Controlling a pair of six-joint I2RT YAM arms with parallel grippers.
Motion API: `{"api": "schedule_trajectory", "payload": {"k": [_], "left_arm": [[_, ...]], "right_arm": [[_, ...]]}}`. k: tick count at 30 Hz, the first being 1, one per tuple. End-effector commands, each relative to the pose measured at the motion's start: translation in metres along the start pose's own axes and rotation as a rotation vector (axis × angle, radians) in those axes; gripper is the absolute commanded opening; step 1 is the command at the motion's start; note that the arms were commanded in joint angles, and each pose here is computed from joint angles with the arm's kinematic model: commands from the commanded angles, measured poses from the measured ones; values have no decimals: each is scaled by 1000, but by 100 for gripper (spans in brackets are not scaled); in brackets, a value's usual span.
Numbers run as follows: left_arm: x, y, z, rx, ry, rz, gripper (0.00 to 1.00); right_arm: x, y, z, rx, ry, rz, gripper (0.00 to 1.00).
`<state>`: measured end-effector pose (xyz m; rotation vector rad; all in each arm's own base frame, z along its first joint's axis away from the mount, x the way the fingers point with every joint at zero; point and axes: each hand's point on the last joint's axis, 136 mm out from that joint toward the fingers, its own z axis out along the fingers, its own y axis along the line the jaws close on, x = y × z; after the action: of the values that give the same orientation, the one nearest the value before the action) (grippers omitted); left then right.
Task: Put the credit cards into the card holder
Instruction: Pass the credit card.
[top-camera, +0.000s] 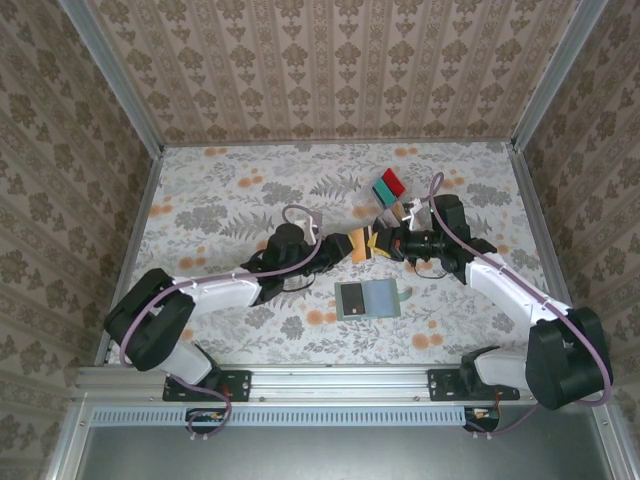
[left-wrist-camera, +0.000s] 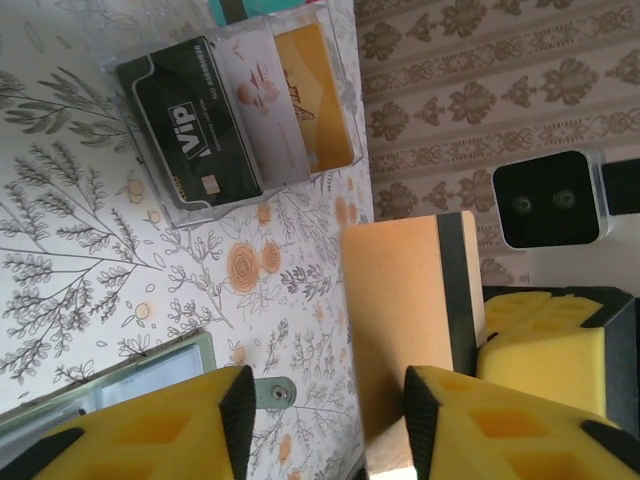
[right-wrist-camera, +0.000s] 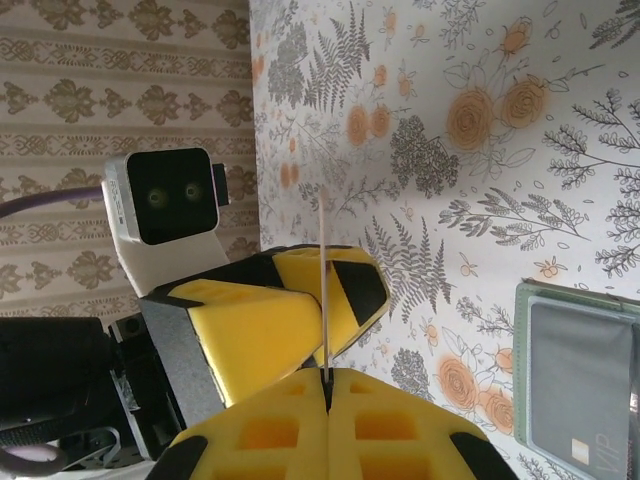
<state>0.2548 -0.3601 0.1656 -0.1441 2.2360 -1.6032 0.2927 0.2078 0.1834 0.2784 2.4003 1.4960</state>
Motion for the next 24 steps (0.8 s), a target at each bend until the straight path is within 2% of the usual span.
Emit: {"api": "schedule_trajectory", "payload": {"k": [1, 7, 12, 15, 19, 21, 24], "left_arm": [[0, -22, 1, 88, 0, 11, 34], [1, -17, -2, 76, -13, 2, 14], [3, -14, -3, 69, -14, -1, 0], [5, -8, -7, 45, -24, -2, 0], [16, 15, -13, -87, -24, 33, 0], [26, 32, -17, -197, -16, 71, 0], [40, 45, -18, -282, 0, 112, 0]], "right_arm": [[6, 6, -1, -36, 20, -10, 3], [8, -5, 1, -12, 25, 4, 4], [8, -15, 2, 33, 20, 6, 11], [10, -25, -1, 101, 18, -6, 15], [15, -51, -5, 239, 21, -30, 30], [22, -72, -7, 350, 52, -54, 32], [37, -86, -1, 397, 114, -74, 31]]}}
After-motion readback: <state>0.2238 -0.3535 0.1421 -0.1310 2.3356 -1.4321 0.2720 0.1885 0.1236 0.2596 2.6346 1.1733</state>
